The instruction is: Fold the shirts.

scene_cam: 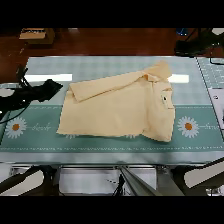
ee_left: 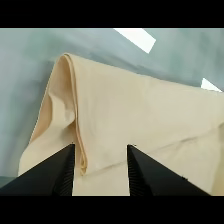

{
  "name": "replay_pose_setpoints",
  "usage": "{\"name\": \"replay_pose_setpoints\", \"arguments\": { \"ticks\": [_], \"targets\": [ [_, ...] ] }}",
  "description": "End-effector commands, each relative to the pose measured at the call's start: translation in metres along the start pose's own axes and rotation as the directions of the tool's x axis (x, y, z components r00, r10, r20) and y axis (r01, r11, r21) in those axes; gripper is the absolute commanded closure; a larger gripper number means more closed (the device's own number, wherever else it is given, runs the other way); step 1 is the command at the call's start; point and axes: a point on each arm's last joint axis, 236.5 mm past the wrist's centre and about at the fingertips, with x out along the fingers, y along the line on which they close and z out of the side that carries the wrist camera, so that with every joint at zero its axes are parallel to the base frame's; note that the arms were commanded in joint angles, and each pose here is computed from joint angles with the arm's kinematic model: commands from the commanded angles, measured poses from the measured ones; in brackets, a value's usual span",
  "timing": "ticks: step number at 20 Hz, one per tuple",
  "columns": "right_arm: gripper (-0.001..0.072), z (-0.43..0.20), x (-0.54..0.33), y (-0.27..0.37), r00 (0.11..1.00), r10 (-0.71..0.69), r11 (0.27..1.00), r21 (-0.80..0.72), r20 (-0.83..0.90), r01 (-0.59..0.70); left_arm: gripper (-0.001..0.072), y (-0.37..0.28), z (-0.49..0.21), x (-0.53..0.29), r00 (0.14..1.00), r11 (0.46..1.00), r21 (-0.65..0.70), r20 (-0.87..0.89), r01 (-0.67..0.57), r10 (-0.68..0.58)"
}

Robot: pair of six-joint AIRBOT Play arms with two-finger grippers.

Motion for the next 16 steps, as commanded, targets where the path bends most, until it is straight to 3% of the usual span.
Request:
{"name": "replay_pose_setpoints", "arguments": {
  "ticks": [1, 3, 5, 6, 7, 8, 16],
  "targets": [
    [0.0399, -0.05, -0.047, -0.049, 0.966, -0.177, 0.983, -0.077, -0.188, 0.165, 0.0311, 0.007, -0.012, -0.04, 0.983, 0.999, -0.016, -0.177, 0.037, -0.039],
    [0.0399, -0.08, -0.064, -0.077, 0.933, -0.198, 0.979, -0.008, -0.301, 0.205, 0.0311, 0.045, -0.046, -0.063, 0.942, 0.992, -0.094, -0.333, -0.083, 0.047],
    [0.0397, -0.116, -0.064, -0.086, 0.903, -0.108, 0.984, 0.083, -0.415, 0.156, 0.031, 0.081, -0.095, -0.079, 0.86, 0.977, -0.08, -0.492, -0.199, 0.135],
    [0.0353, -0.135, -0.06, -0.083, 0.887, -0.028, 0.985, 0.139, -0.46, 0.103, 0.0288, 0.093, -0.117, -0.082, 0.826, 0.97, -0.08, -0.543, -0.231, 0.152],
    [0.0349, -0.149, -0.055, -0.078, 0.874, 0.05, 0.981, 0.187, -0.483, 0.048, 0.0187, 0.098, -0.134, -0.08, 0.809, 0.965, -0.098, -0.57, -0.242, 0.145],
    [0.0293, -0.162, -0.051, -0.073, 0.863, 0.115, 0.973, 0.233, -0.492, 0.003, 0.0145, 0.103, -0.148, -0.079, 0.797, 0.962, -0.112, -0.588, -0.25, 0.138],
    [0.0275, -0.212, -0.035, -0.084, 0.908, 0.122, 0.955, 0.298, -0.4, 0.003, 0.0145, 0.118, -0.172, -0.06, 0.795, 0.956, -0.12, -0.588, -0.266, 0.147]
  ]
}}
